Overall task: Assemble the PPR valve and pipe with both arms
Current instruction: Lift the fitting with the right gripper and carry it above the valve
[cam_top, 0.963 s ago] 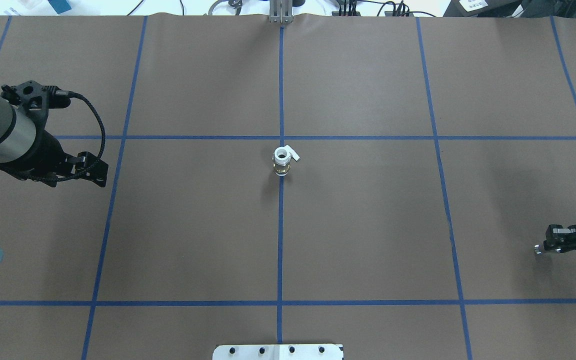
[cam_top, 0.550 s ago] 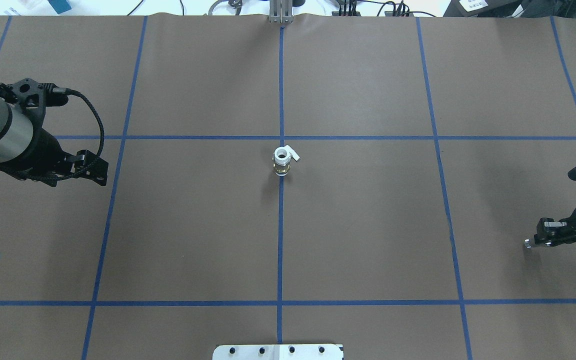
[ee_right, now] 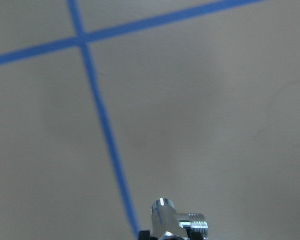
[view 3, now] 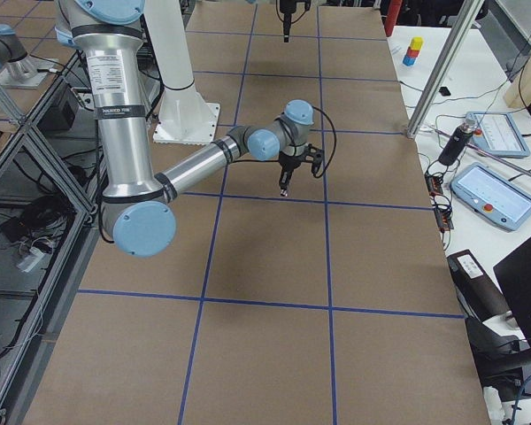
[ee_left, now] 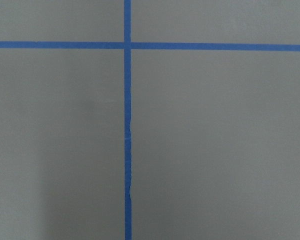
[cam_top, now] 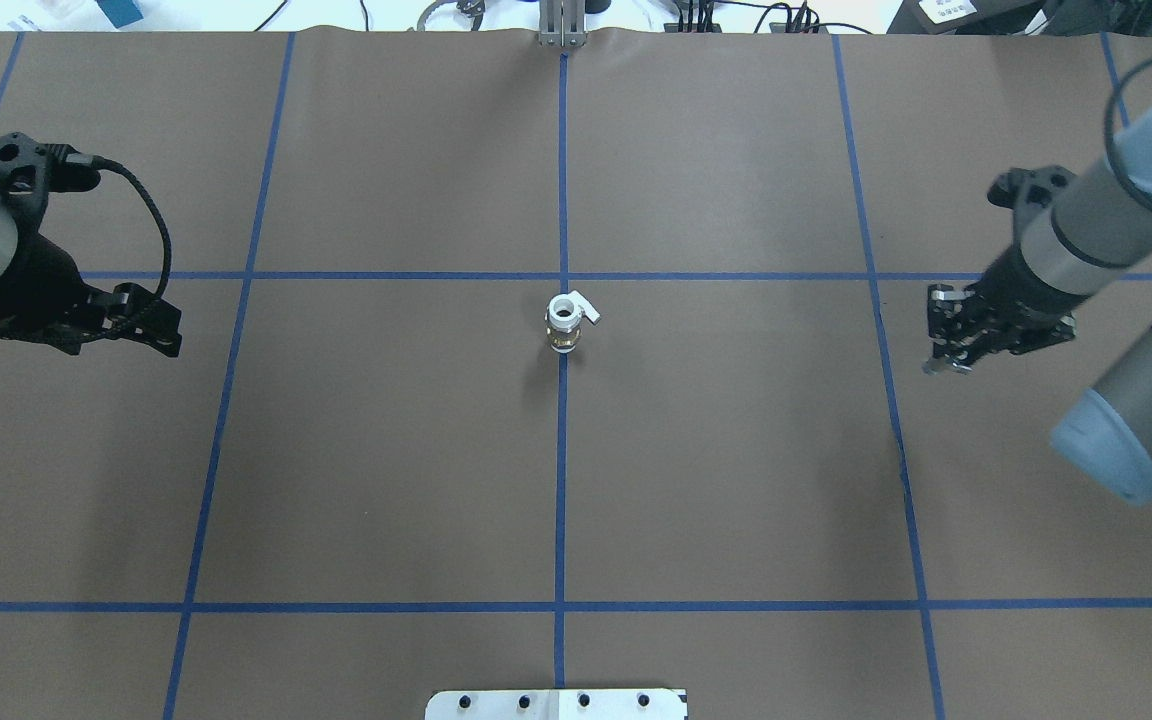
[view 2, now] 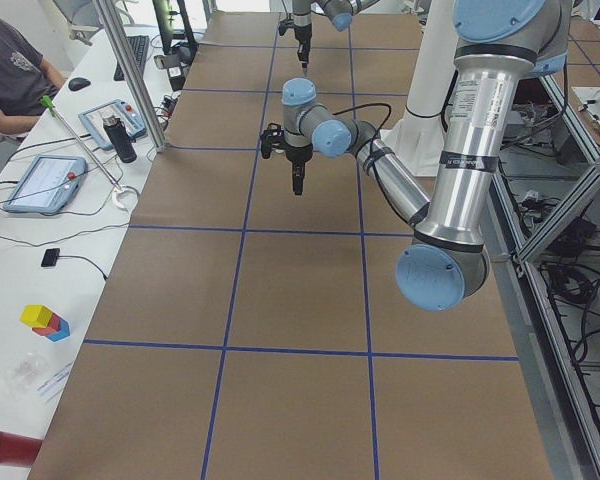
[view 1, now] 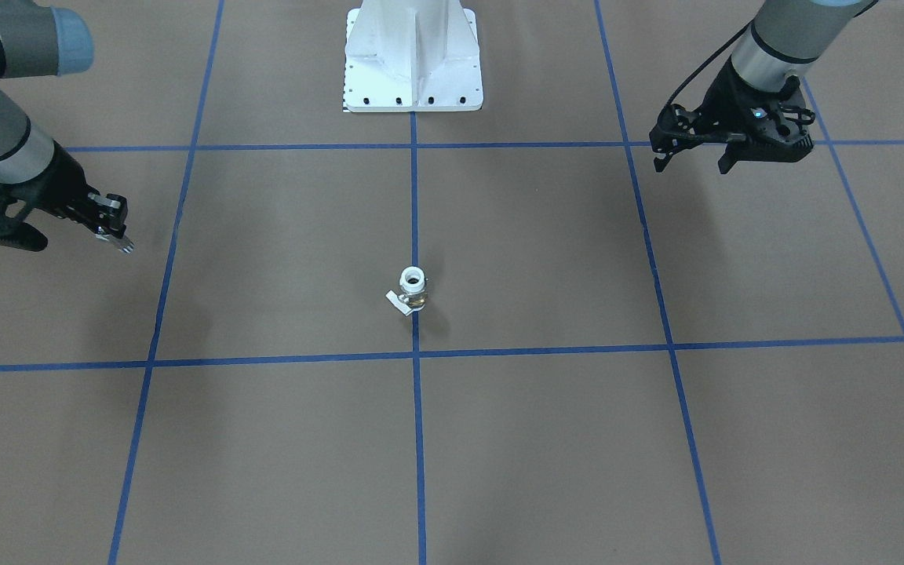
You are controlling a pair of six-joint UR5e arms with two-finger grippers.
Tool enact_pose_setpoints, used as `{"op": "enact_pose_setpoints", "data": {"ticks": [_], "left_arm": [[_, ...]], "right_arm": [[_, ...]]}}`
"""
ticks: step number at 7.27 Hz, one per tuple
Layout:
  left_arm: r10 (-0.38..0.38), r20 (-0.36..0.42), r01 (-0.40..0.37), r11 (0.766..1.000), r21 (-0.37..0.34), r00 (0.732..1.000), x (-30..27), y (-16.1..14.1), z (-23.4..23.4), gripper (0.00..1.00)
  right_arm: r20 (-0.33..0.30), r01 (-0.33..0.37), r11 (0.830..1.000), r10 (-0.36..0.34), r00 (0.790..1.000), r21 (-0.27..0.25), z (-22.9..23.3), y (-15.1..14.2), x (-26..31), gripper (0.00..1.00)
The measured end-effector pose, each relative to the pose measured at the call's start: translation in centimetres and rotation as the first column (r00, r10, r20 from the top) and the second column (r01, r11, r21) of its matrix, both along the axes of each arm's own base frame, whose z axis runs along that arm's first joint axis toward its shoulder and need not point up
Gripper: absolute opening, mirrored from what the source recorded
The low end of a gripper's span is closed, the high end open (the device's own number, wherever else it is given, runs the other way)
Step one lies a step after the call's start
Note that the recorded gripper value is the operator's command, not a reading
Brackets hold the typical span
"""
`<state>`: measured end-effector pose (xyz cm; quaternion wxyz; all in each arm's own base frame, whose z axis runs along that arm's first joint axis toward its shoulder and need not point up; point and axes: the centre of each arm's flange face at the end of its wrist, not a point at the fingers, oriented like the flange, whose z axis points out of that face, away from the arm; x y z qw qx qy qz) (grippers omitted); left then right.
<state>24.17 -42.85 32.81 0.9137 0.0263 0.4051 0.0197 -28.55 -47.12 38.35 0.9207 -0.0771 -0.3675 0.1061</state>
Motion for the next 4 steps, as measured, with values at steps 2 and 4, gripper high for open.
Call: {"op": "enact_pose_setpoints", "data": {"ticks": [2,4], "left_arm": [[0.073,0.023,-0.074,0.996,0.048,0.997,-3.5,-1.8,3.7,1.0],[0.114,0.04,-0.117,0.991,0.064,0.993,-7.1,-3.5,7.7,1.0]], "right_arm": [[0.005,-0.036,0.999,0.036,0.999,-0.028,-8.5,-2.5,-4.4,0.0],[0.019,-0.077,0.996,0.078,0.997,-0.044,-15.1,-3.5,-10.1,0.0]]}}
